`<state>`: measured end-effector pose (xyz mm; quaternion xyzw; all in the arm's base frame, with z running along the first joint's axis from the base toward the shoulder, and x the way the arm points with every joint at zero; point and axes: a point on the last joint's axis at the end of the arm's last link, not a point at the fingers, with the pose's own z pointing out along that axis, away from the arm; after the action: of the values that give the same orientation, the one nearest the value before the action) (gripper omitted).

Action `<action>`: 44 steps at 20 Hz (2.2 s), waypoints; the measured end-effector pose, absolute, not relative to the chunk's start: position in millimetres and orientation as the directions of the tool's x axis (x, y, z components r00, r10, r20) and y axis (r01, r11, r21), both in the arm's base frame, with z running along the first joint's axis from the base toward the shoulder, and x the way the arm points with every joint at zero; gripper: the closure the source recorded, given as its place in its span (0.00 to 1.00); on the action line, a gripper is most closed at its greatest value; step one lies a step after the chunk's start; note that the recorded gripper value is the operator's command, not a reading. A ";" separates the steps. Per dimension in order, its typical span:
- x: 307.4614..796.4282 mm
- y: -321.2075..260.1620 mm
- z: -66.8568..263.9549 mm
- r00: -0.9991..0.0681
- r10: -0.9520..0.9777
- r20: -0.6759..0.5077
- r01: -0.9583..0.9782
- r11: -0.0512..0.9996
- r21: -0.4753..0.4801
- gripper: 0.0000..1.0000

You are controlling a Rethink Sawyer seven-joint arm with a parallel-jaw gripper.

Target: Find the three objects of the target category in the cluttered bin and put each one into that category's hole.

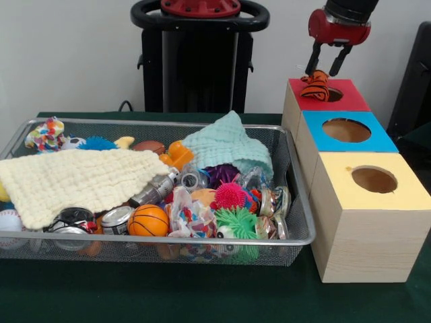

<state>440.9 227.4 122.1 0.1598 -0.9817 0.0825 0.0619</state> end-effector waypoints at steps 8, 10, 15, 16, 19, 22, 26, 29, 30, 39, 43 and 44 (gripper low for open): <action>441.0 226.3 126.3 -0.941 -0.299 0.157 -0.321 0.936 -0.144 0.00; 441.7 225.2 127.6 -0.942 -0.296 0.157 -0.319 0.937 -0.144 0.00; 452.2 212.3 132.8 -0.952 -0.268 0.147 -0.289 0.946 -0.146 0.00; 454.2 210.0 133.8 -0.954 -0.263 0.145 -0.283 0.948 -0.147 0.00; 459.8 203.9 136.6 -0.959 -0.249 0.138 -0.269 0.952 -0.148 0.00; 464.4 198.5 139.3 -0.963 -0.238 0.130 -0.256 0.955 -0.149 0.00; 468.2 192.6 141.4 -0.966 -0.225 0.125 -0.243 0.959 -0.149 0.00; 469.1 190.6 141.6 -0.967 -0.221 0.124 -0.238 0.960 -0.149 1.00; 469.1 190.7 141.6 -0.967 -0.221 0.124 -0.238 0.960 -0.149 1.00; 469.2 190.3 141.7 -0.968 -0.220 0.124 -0.238 0.960 -0.149 1.00; 468.5 188.5 140.6 -0.965 -0.233 0.121 -0.250 0.956 -0.157 1.00; 468.4 187.3 139.6 -0.963 -0.241 0.118 -0.258 0.953 -0.162 1.00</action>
<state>468.4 187.3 139.6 0.1264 -0.9869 0.0880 0.0483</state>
